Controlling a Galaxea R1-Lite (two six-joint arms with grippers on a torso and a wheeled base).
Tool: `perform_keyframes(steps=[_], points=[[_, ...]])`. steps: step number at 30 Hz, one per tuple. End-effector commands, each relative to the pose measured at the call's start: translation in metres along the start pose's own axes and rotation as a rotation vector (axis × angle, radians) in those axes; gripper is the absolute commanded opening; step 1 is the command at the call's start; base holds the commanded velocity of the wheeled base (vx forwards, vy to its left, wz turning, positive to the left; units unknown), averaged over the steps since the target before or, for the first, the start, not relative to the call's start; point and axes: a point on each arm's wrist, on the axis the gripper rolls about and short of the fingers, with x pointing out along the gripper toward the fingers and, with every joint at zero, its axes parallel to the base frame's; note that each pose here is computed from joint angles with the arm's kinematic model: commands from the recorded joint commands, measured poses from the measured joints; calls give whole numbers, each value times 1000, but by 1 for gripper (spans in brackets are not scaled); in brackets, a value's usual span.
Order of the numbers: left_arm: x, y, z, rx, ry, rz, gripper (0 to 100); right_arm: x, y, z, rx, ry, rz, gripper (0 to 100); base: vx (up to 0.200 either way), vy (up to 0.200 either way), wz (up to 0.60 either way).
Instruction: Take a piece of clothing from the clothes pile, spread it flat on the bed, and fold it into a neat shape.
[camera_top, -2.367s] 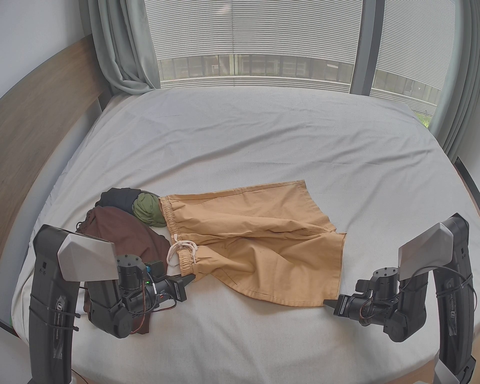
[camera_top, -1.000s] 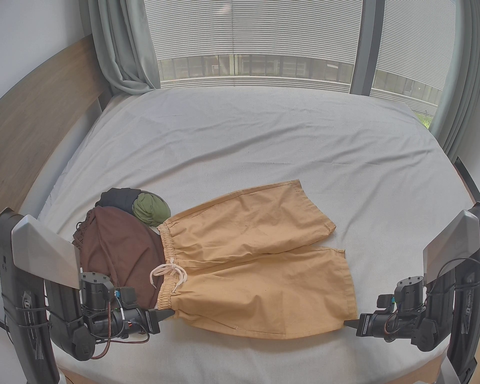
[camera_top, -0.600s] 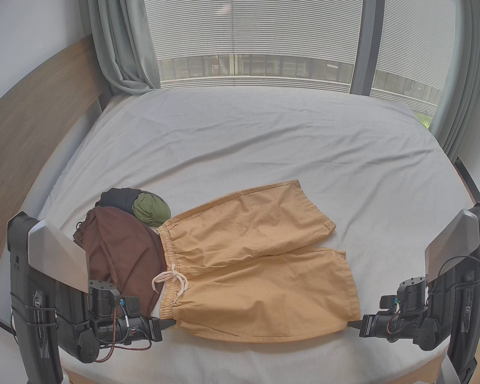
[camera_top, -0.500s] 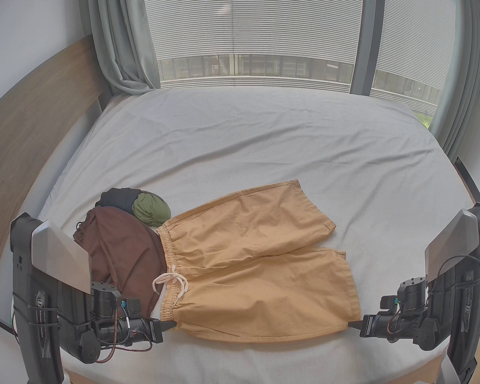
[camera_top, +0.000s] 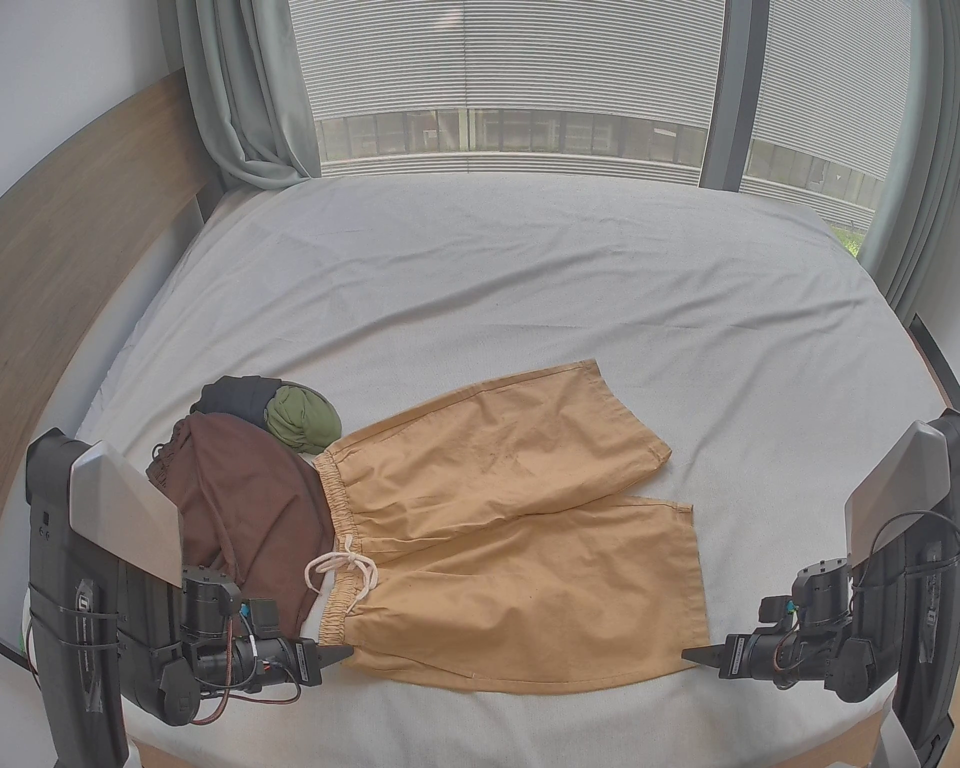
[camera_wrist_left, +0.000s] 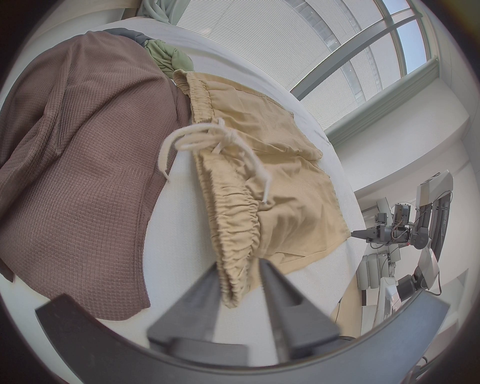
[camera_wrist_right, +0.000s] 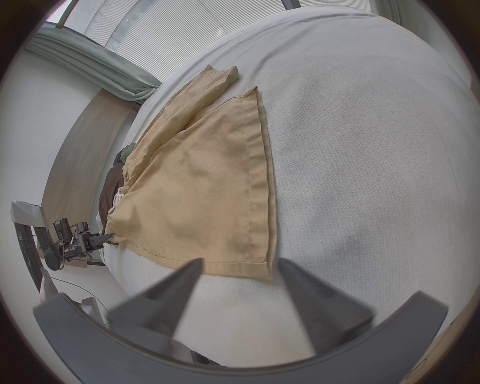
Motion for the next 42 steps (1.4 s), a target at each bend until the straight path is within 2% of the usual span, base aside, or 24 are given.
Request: perform_keyframes(steps=[1,29,30,42], points=[[1,1,2,-1,-10,-2,100,0,0,1,1,-7,2,100,0,0,0],[4,-1,0,4,4,-12,100,3,-5,6,12,-29,-5,100,0,0,0],[4,0,-1,3,6,-11,0,3,-5,6,12,-29,-5,100,0,0,0],[5,2,-2,2,14,-16,0,8,-9,11,18,-52,-2,100,0,0,0]])
